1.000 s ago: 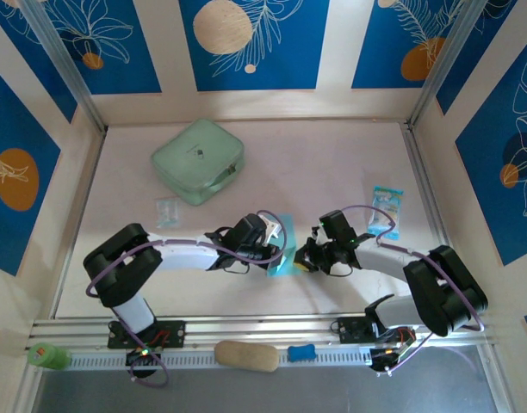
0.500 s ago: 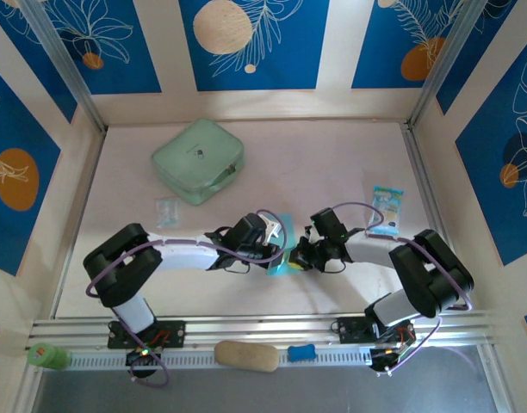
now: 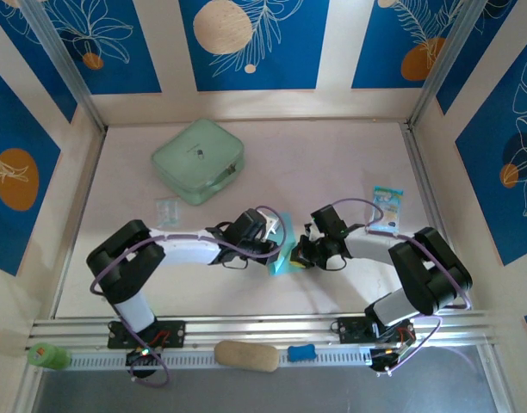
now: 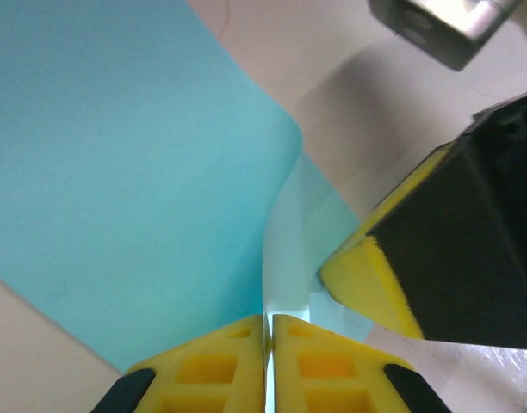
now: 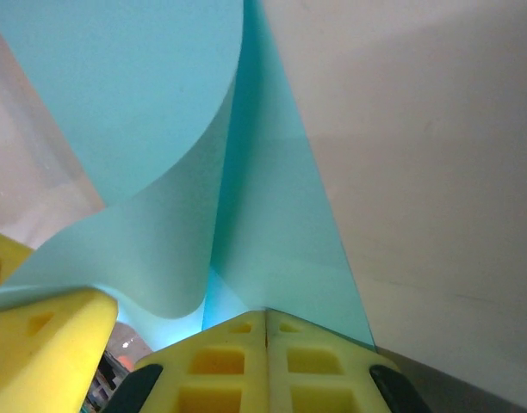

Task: Fold a paper plane with a square sheet of paper (pick it up from the middle)
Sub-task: Fold the triangle a second time at the center of the table.

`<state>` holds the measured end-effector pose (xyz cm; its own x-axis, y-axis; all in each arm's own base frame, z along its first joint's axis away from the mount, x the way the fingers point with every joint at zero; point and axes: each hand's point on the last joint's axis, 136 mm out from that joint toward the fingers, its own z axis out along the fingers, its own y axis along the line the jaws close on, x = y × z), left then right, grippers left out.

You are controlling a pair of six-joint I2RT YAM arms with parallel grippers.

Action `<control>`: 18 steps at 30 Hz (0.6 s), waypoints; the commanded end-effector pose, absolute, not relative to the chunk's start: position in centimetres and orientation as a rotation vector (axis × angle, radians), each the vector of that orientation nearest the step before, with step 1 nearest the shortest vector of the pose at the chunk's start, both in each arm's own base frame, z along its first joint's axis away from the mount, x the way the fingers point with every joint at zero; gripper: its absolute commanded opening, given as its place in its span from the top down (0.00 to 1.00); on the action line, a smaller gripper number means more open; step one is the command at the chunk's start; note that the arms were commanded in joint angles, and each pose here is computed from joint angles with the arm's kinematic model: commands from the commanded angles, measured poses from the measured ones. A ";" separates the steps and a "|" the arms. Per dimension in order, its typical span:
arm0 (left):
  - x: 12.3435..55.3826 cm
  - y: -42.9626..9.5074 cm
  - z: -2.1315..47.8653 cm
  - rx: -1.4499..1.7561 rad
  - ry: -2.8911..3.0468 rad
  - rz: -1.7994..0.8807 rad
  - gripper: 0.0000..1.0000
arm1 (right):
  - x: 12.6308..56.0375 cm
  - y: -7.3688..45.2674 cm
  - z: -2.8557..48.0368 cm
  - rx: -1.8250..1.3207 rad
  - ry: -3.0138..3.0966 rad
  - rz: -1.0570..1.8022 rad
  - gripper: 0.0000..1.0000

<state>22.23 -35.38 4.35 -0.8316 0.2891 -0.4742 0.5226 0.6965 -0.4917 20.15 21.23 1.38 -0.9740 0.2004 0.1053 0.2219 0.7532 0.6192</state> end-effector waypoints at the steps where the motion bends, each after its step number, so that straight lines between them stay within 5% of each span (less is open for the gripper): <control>1: 23.4 -35.0 4.0 0.651 2.551 -0.820 0.90 | 19.4 20.2 0.5 -0.341 -2.910 -0.930 0.96; 18: 22.6 -34.2 0.8 0.655 2.664 -0.782 0.91 | 19.7 20.0 1.4 -0.320 -2.922 -0.958 0.95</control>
